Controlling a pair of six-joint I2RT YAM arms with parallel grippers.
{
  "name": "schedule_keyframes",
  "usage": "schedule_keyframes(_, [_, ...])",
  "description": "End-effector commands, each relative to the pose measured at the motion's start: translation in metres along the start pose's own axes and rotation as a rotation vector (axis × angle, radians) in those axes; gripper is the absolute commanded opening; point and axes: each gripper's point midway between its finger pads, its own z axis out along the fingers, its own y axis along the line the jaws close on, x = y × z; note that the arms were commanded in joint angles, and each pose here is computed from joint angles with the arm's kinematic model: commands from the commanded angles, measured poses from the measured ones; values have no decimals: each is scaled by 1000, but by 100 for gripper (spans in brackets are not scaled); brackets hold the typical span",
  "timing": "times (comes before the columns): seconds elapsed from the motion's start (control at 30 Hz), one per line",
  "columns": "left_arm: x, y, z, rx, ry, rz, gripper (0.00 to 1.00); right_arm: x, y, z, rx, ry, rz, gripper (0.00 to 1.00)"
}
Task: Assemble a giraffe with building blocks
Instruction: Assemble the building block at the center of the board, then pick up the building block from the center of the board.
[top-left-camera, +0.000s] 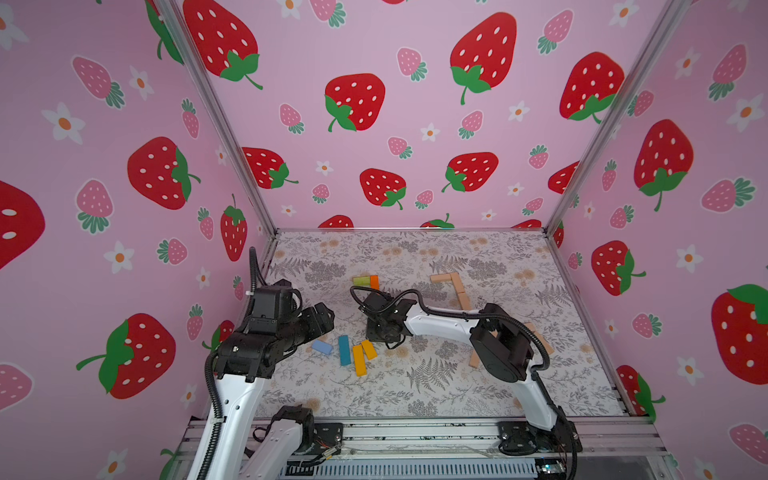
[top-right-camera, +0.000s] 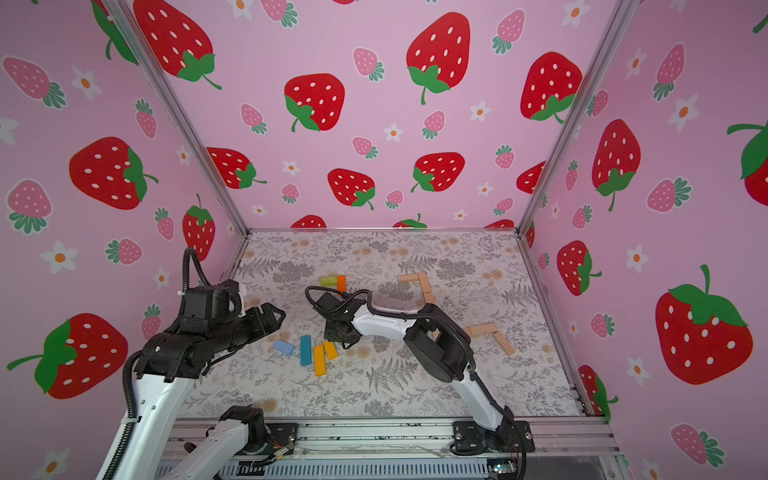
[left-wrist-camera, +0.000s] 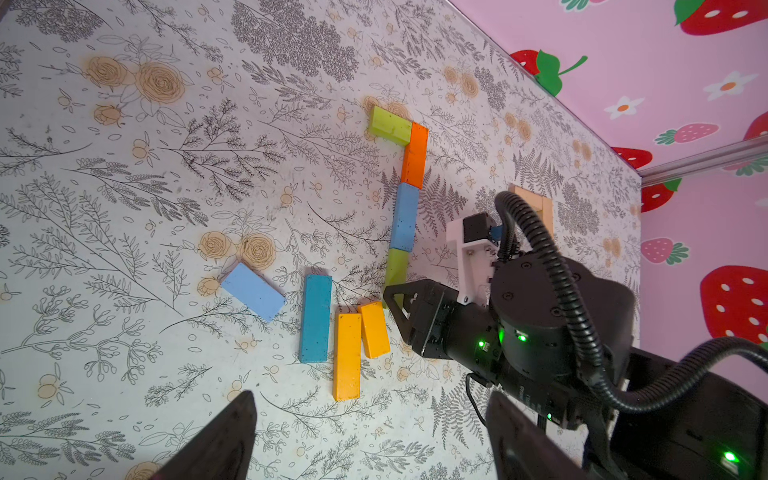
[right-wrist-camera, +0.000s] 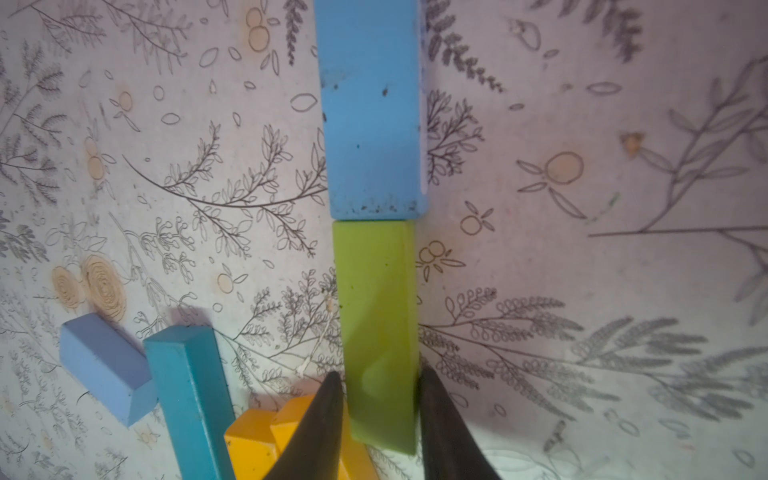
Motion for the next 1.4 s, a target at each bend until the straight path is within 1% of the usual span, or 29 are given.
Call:
schedule_keyframes(0.0, [-1, 0, 0, 3, -3, 1, 88, 25, -46, 29, 153, 82, 13, 38])
schedule_keyframes(0.17, [-1, 0, -1, 2, -1, 2, 88, 23, -46, 21, 157, 72, -1, 51])
schedule_keyframes(0.2, [-1, -1, -2, 2, 0, 2, 88, 21, -45, 18, 156, 66, -8, 55])
schedule_keyframes(0.27, [-1, 0, -4, -2, -2, 1, 88, 18, -42, 11, 148, 54, -24, 58])
schedule_keyframes(0.4, [2, 2, -5, -9, 4, -8, 88, 6, -37, -15, 141, 10, -68, 62])
schedule_keyframes(0.5, [7, 2, -5, -7, 25, -25, 88, -3, -33, -40, 123, -37, -101, 68])
schedule_keyframes(0.67, [20, 5, -9, -6, 60, -71, 88, -10, -33, -78, 101, -93, -159, 72])
schedule_keyframes(0.9, [53, 21, -7, -40, 146, -134, 87, -22, -29, -118, 50, -187, -264, 74])
schedule_keyframes(1.0, [64, 29, -4, -63, 172, -155, 87, -24, -26, -128, 17, -220, -302, 75])
schedule_keyframes(1.17, [75, 35, 4, -77, 199, -183, 86, -19, -31, -139, -35, -246, -321, 75])
schedule_keyframes(1.37, [82, 42, 13, -104, 220, -204, 86, -14, -40, -150, -45, -264, -366, 75])
